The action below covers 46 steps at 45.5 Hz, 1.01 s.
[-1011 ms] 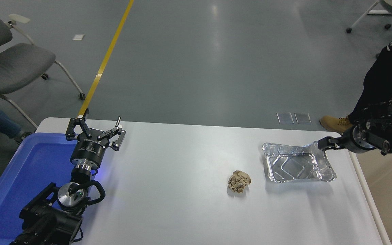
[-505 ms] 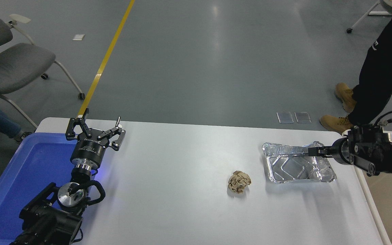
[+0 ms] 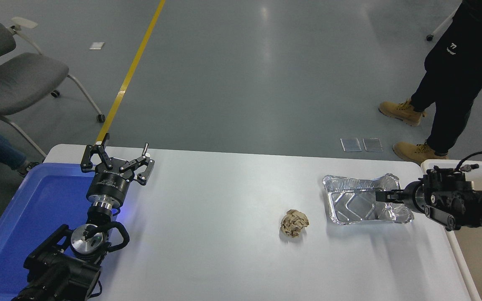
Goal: Pick up foil plate and place in dustbin
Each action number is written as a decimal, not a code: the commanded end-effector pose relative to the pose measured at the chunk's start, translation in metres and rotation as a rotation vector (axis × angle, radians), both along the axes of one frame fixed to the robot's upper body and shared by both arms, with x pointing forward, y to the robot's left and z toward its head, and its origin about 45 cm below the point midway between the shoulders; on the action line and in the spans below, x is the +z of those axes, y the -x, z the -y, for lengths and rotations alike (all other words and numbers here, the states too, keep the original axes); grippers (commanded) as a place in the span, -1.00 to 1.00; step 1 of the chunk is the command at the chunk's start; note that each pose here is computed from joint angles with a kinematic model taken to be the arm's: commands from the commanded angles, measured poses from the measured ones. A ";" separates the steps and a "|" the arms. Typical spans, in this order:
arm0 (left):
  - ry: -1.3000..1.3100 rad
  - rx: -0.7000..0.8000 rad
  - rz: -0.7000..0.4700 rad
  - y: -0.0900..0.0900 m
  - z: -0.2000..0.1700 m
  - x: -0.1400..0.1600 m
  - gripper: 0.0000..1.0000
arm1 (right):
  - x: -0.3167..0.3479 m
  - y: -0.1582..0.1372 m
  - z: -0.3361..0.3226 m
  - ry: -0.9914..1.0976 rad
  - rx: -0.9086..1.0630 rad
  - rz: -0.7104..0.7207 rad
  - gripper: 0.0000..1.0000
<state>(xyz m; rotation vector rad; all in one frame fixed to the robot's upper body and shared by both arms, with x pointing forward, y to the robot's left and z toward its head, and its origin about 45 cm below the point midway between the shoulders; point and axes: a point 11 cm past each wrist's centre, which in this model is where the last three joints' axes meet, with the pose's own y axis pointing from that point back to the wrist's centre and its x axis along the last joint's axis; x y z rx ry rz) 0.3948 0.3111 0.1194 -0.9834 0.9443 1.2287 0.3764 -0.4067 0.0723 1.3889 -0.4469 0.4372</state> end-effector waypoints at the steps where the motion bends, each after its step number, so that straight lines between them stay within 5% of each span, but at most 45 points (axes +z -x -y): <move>1: 0.000 0.000 0.000 0.000 0.000 0.000 0.98 | -0.007 0.006 0.000 0.012 0.038 -0.005 0.65; 8: 0.000 0.000 0.000 0.000 0.000 0.000 0.98 | -0.011 0.007 -0.003 0.018 0.054 -0.005 0.17; 21: 0.000 0.000 0.000 0.000 0.000 0.000 0.98 | -0.008 0.002 0.000 0.037 0.056 0.019 -0.19; 28: 0.000 0.001 -0.001 0.000 0.000 0.000 0.98 | -0.009 0.004 0.002 0.060 0.081 0.006 -1.00; 46: 0.000 0.001 -0.001 0.000 0.000 0.000 0.98 | -0.010 0.007 0.006 0.100 0.123 -0.016 -1.00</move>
